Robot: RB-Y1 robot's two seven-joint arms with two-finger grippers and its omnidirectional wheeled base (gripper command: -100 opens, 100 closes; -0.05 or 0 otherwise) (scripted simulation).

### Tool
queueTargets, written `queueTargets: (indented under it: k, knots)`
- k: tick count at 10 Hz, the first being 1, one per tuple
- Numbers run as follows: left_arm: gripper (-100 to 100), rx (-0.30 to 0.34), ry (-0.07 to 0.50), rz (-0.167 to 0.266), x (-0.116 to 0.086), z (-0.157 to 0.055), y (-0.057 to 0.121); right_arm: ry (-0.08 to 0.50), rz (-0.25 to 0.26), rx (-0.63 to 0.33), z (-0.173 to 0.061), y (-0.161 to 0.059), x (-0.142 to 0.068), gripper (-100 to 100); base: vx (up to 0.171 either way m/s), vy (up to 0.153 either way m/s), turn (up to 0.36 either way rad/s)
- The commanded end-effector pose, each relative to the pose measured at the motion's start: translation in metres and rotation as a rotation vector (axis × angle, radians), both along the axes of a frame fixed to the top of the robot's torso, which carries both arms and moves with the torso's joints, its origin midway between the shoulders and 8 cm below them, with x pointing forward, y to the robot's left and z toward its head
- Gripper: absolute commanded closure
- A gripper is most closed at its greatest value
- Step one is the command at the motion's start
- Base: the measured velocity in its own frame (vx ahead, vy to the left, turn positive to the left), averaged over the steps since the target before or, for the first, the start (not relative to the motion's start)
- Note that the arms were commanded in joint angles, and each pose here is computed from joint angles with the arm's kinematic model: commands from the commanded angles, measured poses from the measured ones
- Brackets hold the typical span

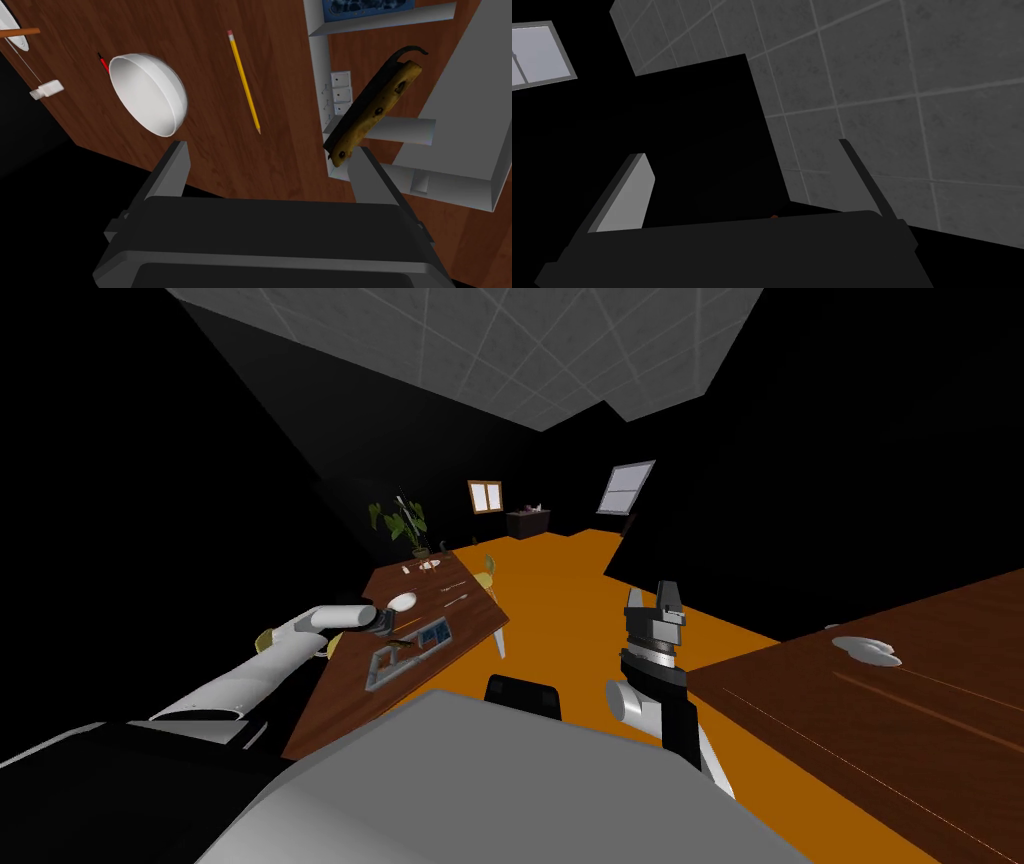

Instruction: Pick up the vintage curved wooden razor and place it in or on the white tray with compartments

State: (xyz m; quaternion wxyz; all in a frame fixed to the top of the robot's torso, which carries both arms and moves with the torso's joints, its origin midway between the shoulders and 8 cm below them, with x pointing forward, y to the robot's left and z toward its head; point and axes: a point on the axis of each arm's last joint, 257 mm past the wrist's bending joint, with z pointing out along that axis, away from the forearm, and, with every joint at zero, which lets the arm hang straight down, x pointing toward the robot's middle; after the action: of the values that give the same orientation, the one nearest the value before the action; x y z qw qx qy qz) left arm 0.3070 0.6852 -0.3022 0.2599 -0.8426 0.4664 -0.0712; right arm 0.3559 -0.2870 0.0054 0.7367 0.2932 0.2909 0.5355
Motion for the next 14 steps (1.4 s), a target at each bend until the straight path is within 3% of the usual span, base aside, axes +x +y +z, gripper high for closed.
queueTargets:
  k: [1, 2, 4, 6, 9, 10, 11, 13, 14]
  knots:
    - [-100, -0.01, -0.01, 0.031, -0.004, 0.004, 0.004, 0.0, 0.0, 0.0, 0.0, 0.0, 0.0, 0, -0.01, 0.004, 0.035]
    - [-100, -0.013, -0.007, 0.009, -0.007, 0.0, -0.003, 0.0, 0.0, 0.0, 0.0, 0.0, 0.0, 0, -0.05, 0.007, -0.321]
    - [-100, -0.027, -0.004, 0.058, -0.02, 0.006, 0.005, 0.0, 0.0, 0.0, 0.0, 0.0, 0.0, 0, -0.05, 0.022, -0.123]
    - [-100, -0.042, 0.002, 0.056, -0.027, 0.0, -0.003, 0.0, 0.0, 0.0, 0.0, 0.0, 0.0, 0, -0.043, 0.001, -0.17]
    - [-100, -0.059, 0.004, 0.115, -0.038, 0.004, 0.004, 0.0, 0.0, 0.0, 0.0, 0.0, 0.0, 0, -0.037, 0.011, -0.049]
    - [-100, -0.078, 0.022, 0.106, -0.048, -0.005, -0.006, 0.0, 0.0, 0.0, 0.0, 0.0, 0.0, 0, -0.054, 0.01, -0.309]
    - [-100, -0.086, 0.036, 0.129, -0.06, -0.008, -0.004, 0.0, 0.0, 0.0, 0.0, 0.0, 0.0, 0, -0.076, 0.023, -0.254]
    - [-100, -0.094, 0.026, 0.175, -0.061, 0.0, 0.001, 0.0, 0.0, 0.0, 0.0, 0.0, 0.0, 0, -0.024, 0.005, 0.014]
    - [-100, -0.118, 0.05, 0.169, -0.073, -0.011, -0.01, 0.0, 0.0, 0.0, 0.0, 0.0, 0.0, 0, -0.053, 0.002, -0.324]
